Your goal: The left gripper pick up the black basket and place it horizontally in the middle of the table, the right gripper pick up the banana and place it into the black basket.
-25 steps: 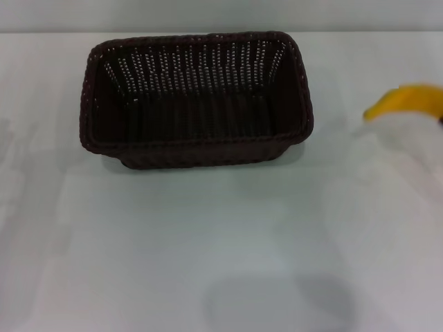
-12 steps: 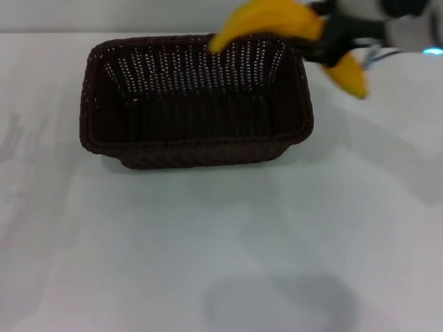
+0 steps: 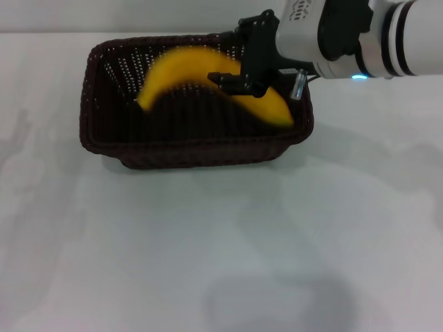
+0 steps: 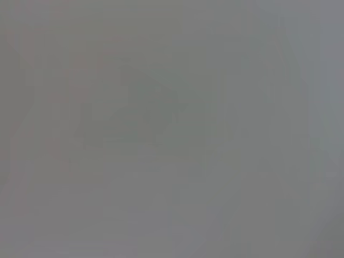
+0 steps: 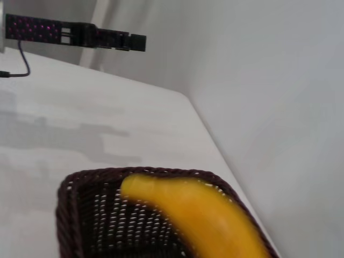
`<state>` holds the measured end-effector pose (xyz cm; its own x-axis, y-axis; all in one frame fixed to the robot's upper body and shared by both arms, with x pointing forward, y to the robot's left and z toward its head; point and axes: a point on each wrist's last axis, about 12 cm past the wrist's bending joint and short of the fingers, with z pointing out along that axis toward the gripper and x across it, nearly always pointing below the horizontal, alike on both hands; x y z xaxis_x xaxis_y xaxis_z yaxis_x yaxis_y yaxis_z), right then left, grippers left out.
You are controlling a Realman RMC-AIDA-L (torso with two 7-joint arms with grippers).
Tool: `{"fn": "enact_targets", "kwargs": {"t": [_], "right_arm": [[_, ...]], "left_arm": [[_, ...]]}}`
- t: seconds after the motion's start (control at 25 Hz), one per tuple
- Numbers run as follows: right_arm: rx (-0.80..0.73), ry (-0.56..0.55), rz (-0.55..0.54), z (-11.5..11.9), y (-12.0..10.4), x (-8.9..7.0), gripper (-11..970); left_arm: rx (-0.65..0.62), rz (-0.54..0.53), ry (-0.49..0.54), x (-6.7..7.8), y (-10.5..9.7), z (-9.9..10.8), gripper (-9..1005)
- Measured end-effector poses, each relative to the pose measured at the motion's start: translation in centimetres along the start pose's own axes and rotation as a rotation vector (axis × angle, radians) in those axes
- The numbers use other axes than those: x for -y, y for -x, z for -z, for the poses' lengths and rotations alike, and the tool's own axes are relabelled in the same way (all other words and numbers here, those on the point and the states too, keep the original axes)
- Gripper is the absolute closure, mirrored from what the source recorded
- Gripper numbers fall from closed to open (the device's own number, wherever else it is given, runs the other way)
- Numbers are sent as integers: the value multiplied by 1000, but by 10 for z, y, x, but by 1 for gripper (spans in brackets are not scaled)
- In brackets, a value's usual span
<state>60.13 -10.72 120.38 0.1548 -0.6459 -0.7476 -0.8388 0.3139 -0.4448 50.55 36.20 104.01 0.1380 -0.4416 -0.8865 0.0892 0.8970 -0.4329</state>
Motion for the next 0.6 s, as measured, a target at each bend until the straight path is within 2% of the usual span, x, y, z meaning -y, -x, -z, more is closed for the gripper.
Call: {"fn": "enact_targets", "kwargs": {"t": [0.12,0.32,0.44,0.6], "right_arm": [[4,-17,-29,-1,-7,2,421],[35,-90,-102,13,-21,9,196],[115,-184,-181,34,-35,16,194],[294,-289,-390,68,-70,24,194]], "left_arm": [[0,0,0,0,0,0,108],[2,-2,5,-2,1,1,108],[2,-2,7,-2,1,1,108],[0,-2,12,-3,1,3,108]]}}
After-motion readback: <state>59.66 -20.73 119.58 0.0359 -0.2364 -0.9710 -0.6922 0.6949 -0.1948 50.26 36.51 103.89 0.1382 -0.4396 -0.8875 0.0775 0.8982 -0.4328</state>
